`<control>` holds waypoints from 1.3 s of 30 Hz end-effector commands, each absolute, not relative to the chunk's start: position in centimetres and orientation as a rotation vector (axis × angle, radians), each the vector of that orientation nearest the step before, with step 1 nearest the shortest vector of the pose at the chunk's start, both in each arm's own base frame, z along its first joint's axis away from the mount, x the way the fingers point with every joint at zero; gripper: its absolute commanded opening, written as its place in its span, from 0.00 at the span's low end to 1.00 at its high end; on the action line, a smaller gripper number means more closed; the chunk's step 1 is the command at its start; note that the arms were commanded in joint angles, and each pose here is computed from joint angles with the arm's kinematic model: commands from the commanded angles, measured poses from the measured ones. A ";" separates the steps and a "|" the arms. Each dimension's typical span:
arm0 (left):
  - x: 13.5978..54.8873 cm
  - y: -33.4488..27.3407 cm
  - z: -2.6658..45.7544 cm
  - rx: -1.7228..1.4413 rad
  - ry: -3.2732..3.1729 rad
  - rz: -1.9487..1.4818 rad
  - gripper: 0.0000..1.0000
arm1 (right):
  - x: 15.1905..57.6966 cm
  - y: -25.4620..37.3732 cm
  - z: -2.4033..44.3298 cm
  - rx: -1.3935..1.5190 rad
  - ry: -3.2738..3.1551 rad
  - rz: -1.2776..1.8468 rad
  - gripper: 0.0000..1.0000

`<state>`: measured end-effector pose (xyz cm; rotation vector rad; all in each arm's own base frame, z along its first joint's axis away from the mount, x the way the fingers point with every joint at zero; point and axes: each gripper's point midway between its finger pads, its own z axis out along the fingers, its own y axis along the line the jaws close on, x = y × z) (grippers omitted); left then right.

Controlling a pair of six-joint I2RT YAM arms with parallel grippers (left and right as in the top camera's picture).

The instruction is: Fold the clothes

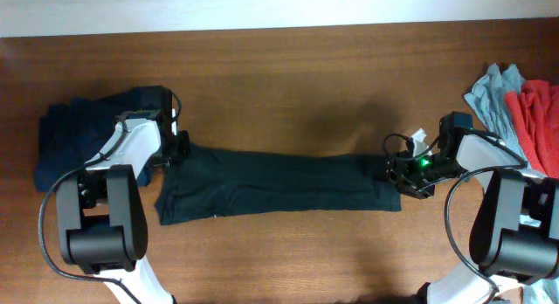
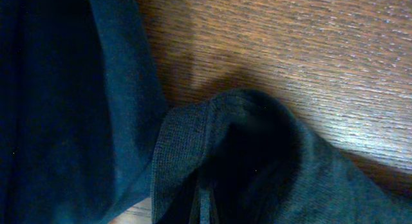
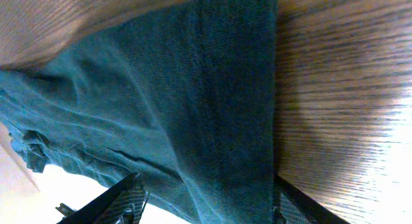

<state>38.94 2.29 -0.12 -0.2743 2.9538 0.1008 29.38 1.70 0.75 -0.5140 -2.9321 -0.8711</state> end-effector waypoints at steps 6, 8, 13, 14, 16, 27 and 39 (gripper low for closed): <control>37.8 2.0 -2.4 -0.287 3.020 0.091 0.09 | 24.0 0.6 -4.3 -0.573 -2.812 -0.630 0.42; 38.1 2.0 -2.1 -0.286 3.013 0.090 0.09 | 24.3 0.7 -4.4 -0.574 -2.824 -0.649 0.26; 39.3 2.0 -0.7 -0.279 2.999 0.088 0.08 | 26.0 -0.1 -3.5 -0.604 -2.856 -0.681 0.05; 39.7 2.0 -0.1 -0.262 2.994 0.087 0.08 | 26.3 -0.4 -3.1 -0.613 -2.860 -0.681 0.04; 40.5 2.1 1.2 -0.251 2.986 0.088 0.08 | 27.1 -1.1 -2.2 -0.632 -2.875 -0.679 0.04; 42.7 2.1 11.0 -0.250 2.972 0.086 0.08 | 31.0 -4.4 3.8 -0.680 -2.996 -0.617 0.04; 44.8 0.8 19.4 -0.229 2.837 -0.043 0.08 | 32.5 7.2 8.5 -0.151 -3.010 -0.801 0.04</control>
